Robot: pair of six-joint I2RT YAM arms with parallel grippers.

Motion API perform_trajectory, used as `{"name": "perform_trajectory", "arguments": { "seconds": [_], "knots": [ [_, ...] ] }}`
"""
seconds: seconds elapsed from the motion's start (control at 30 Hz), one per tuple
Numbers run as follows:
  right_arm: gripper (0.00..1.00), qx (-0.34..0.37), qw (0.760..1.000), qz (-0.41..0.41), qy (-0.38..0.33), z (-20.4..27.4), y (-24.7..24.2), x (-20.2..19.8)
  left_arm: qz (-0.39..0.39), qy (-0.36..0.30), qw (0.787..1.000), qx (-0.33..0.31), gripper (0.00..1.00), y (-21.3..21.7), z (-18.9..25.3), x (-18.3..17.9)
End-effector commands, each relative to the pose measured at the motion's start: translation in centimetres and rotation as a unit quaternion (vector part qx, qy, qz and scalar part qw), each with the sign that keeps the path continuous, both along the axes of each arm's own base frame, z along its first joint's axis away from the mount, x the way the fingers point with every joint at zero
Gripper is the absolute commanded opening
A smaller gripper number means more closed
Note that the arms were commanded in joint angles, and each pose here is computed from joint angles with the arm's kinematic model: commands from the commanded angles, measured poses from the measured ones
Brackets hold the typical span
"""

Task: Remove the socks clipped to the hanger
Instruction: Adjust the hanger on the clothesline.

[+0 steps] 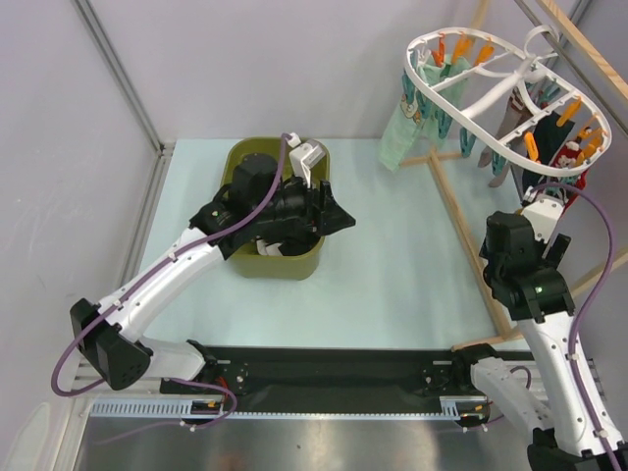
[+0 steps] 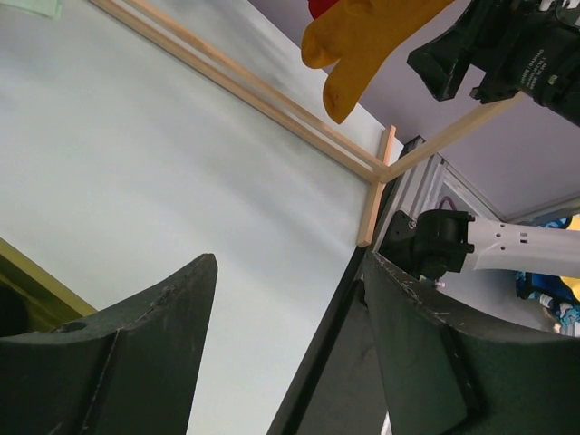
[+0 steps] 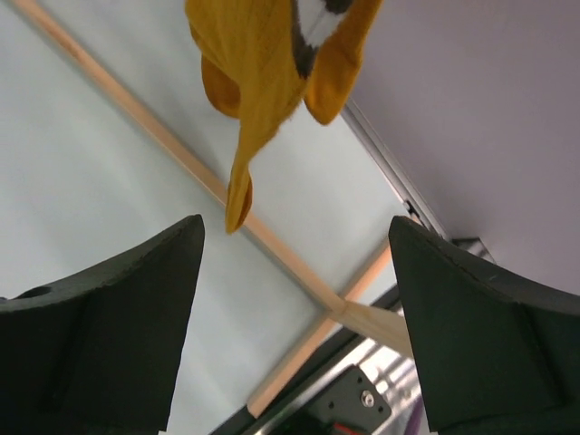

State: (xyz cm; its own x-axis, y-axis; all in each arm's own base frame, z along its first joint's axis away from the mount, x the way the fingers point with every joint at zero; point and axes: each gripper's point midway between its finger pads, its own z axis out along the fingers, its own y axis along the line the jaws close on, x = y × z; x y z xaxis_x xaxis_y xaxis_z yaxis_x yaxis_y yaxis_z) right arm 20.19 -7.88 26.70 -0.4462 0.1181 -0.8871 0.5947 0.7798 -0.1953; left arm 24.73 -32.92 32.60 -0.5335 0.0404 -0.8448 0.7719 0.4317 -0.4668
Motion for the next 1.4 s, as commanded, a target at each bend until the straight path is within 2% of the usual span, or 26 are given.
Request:
{"name": "perform_trajectory", "arguments": {
  "seconds": [0.0, 0.07, 0.2, 0.37, 0.43, 0.47, 0.6, 0.63, 0.7, 0.73, 0.97, 1.13, 1.37],
  "knots": [
    [0.87, -0.001, 0.997, 0.058, -0.057, 1.7, 0.8, 2.7, -0.013, -0.011, 1.000, -0.018, 0.71, -0.6, 1.1, -0.3],
    [0.86, -0.002, 0.995, 0.071, -0.068, 1.8, 1.3, 4.0, -0.013, -0.012, 1.000, -0.019, 0.71, -0.7, 1.2, -0.2],
    [0.86, -0.012, 0.998, 0.033, -0.049, 1.0, -0.1, 5.4, -0.016, -0.012, 1.000, -0.023, 0.71, -0.8, 1.4, -0.3],
    [0.79, 0.031, 0.997, 0.031, -0.062, -0.7, -0.8, 7.9, -0.020, -0.010, 0.999, -0.022, 0.71, -1.0, 1.2, -0.6],
    [0.68, 0.029, 0.997, 0.033, -0.060, -1.1, -0.9, 8.4, -0.019, -0.013, 1.000, -0.019, 0.71, -0.8, 1.1, -0.6],
    [0.57, 0.027, 0.997, 0.038, -0.055, -1.4, -0.9, 8.5, -0.018, -0.013, 1.000, -0.017, 0.71, -0.8, 1.1, -0.7],
    [0.25, 0.033, 0.996, 0.041, -0.068, -1.0, -0.7, 7.9, -0.004, -0.024, 1.000, -0.004, 0.71, -0.4, 0.8, -0.4],
    [0.21, 0.037, 0.996, 0.042, -0.064, -1.1, -0.6, 7.5, -0.006, -0.024, 1.000, -0.003, 0.71, -0.5, 0.8, -0.6],
    [0.03, 0.055, 0.994, 0.053, -0.073, -0.4, 0.1, 7.2, -0.009, -0.024, 1.000, -0.002, 0.70, -0.7, 0.7, -0.8],
    [0.00, 0.061, 0.994, 0.059, -0.075, -0.1, 0.5, 6.5, -0.013, -0.025, 1.000, -0.001, 0.69, -1.1, 0.6, -1.2],
    [0.00, 0.146, 0.972, 0.168, -0.076, 1.3, 5.7, 5.7, -0.034, -0.027, 0.999, -0.020, 0.67, -3.3, 0.2, -2.5],
    [0.00, 0.151, 0.974, 0.159, -0.064, 0.1, 5.8, 5.0, -0.046, -0.017, 0.998, -0.031, 0.66, -4.6, 0.2, -3.3],
    [0.00, 0.149, 0.971, 0.175, -0.066, 0.4, 6.4, 6.1, -0.042, -0.023, 0.999, -0.024, 0.66, -4.3, 0.8, -3.3]
  ]
}}
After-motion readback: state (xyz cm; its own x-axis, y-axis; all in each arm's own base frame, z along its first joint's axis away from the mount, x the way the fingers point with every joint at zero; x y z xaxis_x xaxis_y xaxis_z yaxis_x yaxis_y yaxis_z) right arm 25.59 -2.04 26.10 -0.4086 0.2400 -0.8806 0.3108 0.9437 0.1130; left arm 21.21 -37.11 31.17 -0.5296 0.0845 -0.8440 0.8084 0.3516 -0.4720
